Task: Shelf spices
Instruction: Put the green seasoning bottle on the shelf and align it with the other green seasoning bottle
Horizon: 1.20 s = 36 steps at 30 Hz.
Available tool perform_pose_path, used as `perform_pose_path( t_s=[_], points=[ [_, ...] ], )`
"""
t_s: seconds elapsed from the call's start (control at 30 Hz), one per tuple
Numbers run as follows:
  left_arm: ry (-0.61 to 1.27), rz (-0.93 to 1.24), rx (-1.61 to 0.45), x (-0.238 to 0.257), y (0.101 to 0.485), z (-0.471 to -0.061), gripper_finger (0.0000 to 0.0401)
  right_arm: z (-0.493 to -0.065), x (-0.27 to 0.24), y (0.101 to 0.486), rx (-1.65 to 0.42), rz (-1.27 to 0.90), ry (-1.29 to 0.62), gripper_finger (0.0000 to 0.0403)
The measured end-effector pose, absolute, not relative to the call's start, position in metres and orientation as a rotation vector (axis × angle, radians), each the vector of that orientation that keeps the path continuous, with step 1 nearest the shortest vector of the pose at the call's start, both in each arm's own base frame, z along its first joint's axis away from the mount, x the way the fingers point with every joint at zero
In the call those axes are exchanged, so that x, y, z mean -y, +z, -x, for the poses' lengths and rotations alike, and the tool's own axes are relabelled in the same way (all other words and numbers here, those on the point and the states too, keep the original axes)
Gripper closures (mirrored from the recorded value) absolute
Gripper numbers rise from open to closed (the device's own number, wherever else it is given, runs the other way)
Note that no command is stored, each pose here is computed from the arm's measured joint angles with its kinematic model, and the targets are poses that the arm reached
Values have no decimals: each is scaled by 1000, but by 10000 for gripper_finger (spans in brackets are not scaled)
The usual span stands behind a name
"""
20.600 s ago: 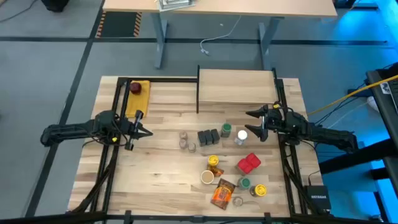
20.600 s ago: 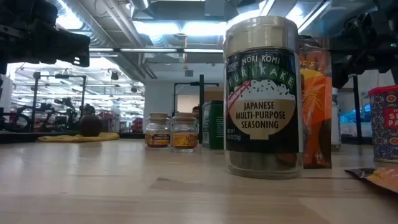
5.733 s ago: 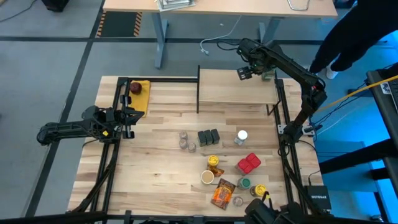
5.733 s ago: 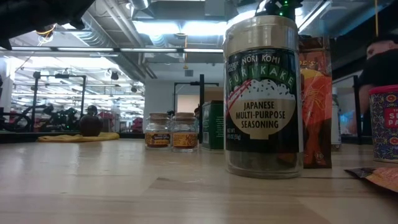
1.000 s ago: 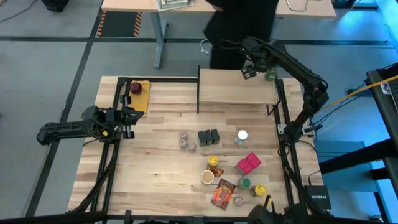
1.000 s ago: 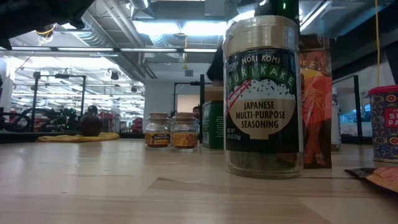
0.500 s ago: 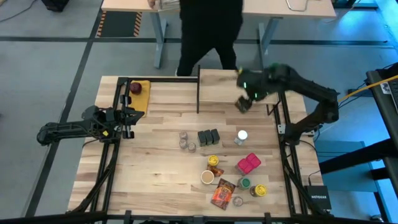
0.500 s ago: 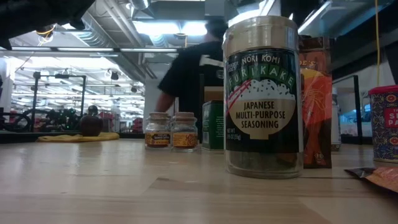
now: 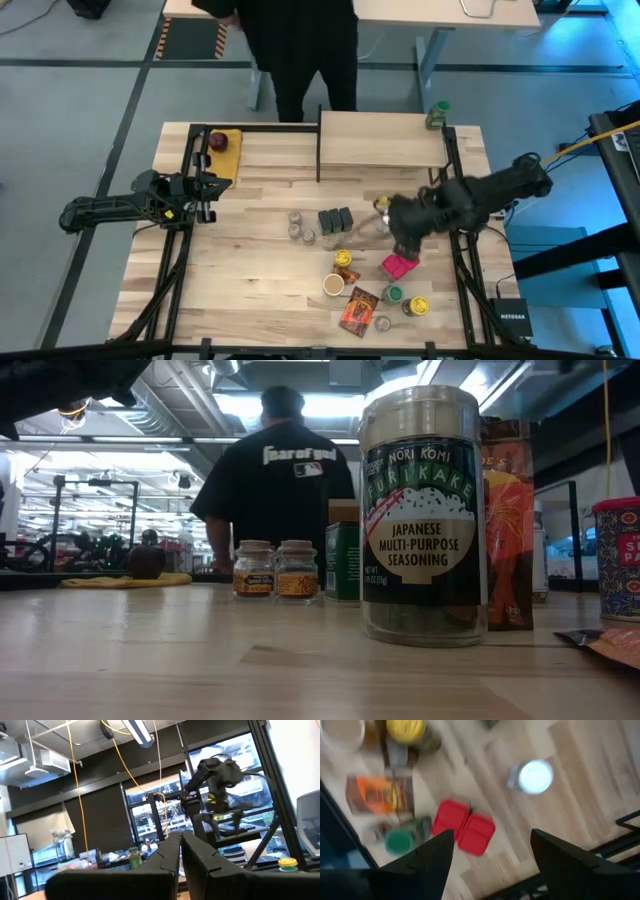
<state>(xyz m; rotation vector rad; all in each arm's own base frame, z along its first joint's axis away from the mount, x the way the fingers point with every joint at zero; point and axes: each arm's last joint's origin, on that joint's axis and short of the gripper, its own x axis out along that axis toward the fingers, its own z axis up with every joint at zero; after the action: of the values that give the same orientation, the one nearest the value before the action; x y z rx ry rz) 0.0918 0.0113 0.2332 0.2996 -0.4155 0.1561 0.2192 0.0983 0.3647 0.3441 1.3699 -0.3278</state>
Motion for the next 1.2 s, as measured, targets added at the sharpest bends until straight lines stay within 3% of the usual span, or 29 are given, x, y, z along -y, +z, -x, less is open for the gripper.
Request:
perform_pose_path(
  t_s=[0.3, 0.57, 1.2],
  points=[
    [138, -219, 416, -11, 233, -92, 391, -224, -149, 332, -1343, -479, -229, 132],
    [137, -217, 408, -11, 232, -92, 391, -229, -201, 299, -1397, -427, -193, 132],
    [145, -251, 410, -11, 232, -92, 391, -253, -227, 253, -1493, -346, -136, 132]
  ],
)
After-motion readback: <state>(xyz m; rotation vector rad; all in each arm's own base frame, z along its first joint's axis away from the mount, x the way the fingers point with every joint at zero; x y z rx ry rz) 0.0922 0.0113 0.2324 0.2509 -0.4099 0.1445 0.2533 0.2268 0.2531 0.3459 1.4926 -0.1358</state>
